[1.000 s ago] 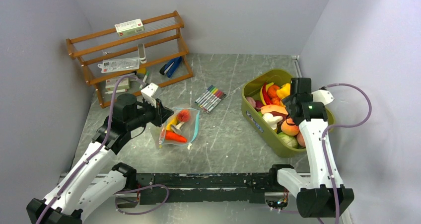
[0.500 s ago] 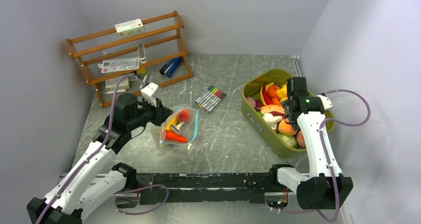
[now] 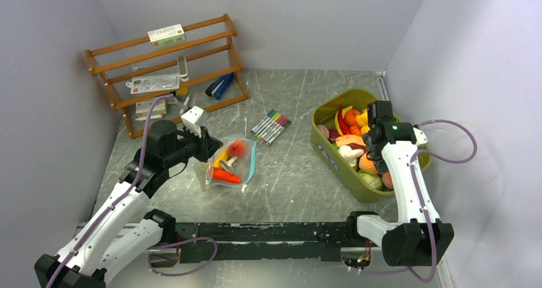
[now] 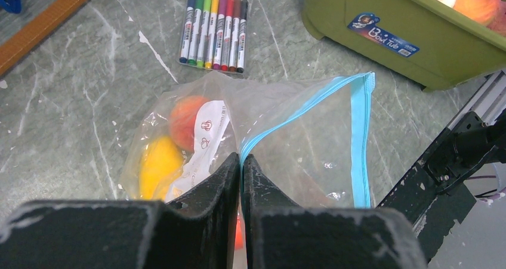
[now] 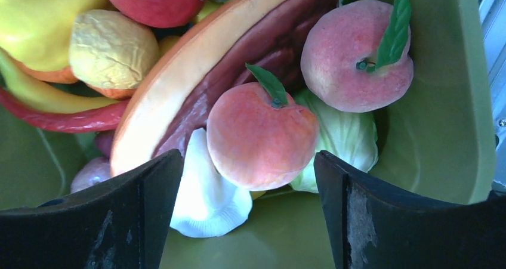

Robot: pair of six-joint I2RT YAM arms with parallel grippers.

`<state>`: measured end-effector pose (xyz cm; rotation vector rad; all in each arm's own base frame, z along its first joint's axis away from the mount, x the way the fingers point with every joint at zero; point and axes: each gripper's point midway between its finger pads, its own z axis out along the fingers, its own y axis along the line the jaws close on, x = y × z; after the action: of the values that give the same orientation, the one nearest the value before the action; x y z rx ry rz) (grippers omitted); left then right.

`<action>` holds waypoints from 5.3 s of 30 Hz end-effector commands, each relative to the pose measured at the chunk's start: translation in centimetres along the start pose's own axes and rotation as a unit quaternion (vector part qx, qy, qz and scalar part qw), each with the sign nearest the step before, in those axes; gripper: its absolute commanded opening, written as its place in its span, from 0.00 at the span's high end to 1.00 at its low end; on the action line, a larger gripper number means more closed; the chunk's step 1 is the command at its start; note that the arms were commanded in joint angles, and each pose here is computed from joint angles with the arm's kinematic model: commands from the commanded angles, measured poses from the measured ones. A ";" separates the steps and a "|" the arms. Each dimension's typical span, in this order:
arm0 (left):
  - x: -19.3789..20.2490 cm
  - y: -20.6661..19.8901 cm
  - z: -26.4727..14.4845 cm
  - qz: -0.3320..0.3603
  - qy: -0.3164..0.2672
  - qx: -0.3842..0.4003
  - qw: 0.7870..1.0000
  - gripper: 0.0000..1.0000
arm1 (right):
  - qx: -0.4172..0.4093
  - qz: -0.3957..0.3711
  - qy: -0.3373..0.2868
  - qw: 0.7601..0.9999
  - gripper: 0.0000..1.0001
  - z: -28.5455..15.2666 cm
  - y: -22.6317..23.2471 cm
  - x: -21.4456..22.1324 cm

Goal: Place the food in the zip-top bag and seal the zipper
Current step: Pick up the fake fruit from the bin, then place the fake fruit in the zipper food storage bag, then pick up the fake vegetable from the bin.

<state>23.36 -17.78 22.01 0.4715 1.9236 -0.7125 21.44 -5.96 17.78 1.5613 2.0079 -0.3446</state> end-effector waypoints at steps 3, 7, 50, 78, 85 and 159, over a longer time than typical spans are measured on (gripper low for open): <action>-0.4 0.1 -0.3 0.007 -0.010 -0.001 1.000 0.93 | 0.012 0.006 0.023 1.000 0.18 2.2 0.0 2.1; -0.3 0.1 -0.2 0.008 -0.007 -0.001 1.000 0.93 | 0.008 0.016 0.019 1.000 0.21 2.9 0.3 2.3; -4.6 -0.5 0.9 -0.110 -0.041 -0.016 0.993 0.93 | -0.568 -0.186 -0.016 0.802 0.50 -13.7 10.8 2.2; -4.2 -0.1 0.7 -0.089 -0.033 -0.023 0.995 0.93 | -0.714 -0.367 0.158 0.575 0.52 -30.3 11.0 27.4; -3.9 -0.3 0.5 -0.093 -0.032 -0.019 0.995 0.93 | -0.702 -0.393 0.142 0.576 0.52 -31.4 11.1 30.0; -0.5 -1.0 0.3 0.015 -0.004 0.035 0.999 0.93 | -0.255 -0.267 -0.141 0.919 0.46 -9.9 9.3 3.0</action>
<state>23.43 -18.50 22.00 0.5060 1.9293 -0.7449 27.83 9.04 27.42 0.3836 2.0450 -0.0166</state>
